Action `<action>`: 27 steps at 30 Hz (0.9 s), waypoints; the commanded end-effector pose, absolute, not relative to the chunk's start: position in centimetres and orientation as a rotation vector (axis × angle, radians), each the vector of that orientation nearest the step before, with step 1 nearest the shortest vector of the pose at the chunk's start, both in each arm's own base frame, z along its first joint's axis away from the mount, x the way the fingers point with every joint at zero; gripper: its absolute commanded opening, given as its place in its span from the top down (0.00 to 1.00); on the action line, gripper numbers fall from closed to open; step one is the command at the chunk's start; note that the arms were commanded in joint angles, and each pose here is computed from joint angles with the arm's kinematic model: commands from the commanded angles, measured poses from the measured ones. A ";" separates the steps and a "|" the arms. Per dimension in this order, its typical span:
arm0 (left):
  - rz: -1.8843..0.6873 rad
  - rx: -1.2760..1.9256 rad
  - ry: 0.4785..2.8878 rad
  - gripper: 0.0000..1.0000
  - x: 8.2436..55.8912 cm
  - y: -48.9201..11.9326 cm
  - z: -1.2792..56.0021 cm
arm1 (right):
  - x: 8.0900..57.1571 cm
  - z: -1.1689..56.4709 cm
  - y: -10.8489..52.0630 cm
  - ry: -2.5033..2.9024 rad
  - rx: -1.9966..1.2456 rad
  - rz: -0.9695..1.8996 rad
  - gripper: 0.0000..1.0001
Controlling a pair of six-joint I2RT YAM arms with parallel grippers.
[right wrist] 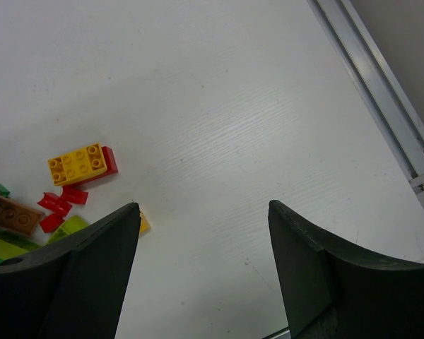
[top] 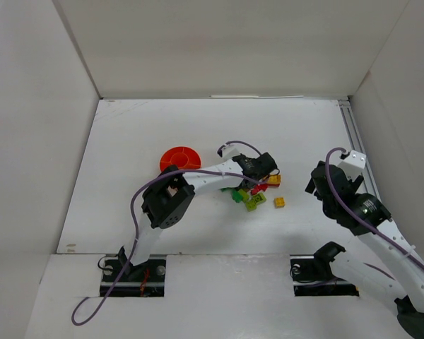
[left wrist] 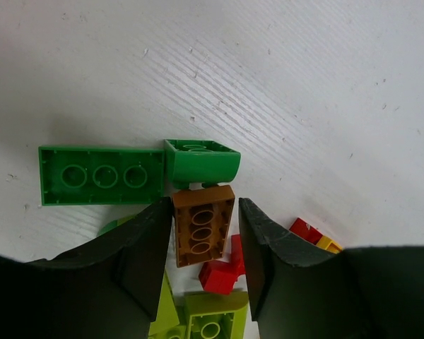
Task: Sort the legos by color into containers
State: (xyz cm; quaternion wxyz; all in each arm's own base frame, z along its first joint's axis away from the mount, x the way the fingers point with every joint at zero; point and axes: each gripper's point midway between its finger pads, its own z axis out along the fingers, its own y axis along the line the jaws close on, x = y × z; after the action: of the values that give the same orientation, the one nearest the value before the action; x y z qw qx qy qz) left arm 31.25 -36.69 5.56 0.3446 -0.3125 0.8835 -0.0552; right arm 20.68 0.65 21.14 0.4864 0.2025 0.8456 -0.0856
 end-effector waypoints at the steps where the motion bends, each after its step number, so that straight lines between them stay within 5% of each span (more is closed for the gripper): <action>1: -0.159 -0.807 2.274 0.61 31.6 -37.0 6.7 | 20.8 21.9 0.1 2.022 0.506 -0.219 0.22; 13: -0.152 -0.753 2.263 0.79 31.9 -36.7 8.0 | 20.6 22.2 -0.1 2.000 0.525 -0.207 0.22; 27: -0.017 -0.525 1.952 0.78 31.9 -28.4 21.5 | 20.5 23.0 -0.6 1.955 0.546 -0.205 0.22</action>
State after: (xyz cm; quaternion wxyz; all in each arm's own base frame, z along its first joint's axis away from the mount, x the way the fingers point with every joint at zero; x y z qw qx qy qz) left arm 32.33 -33.23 17.15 0.4714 -0.2255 0.8510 -0.0517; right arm 20.33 -0.10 22.11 0.5064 0.2153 0.8309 -0.0831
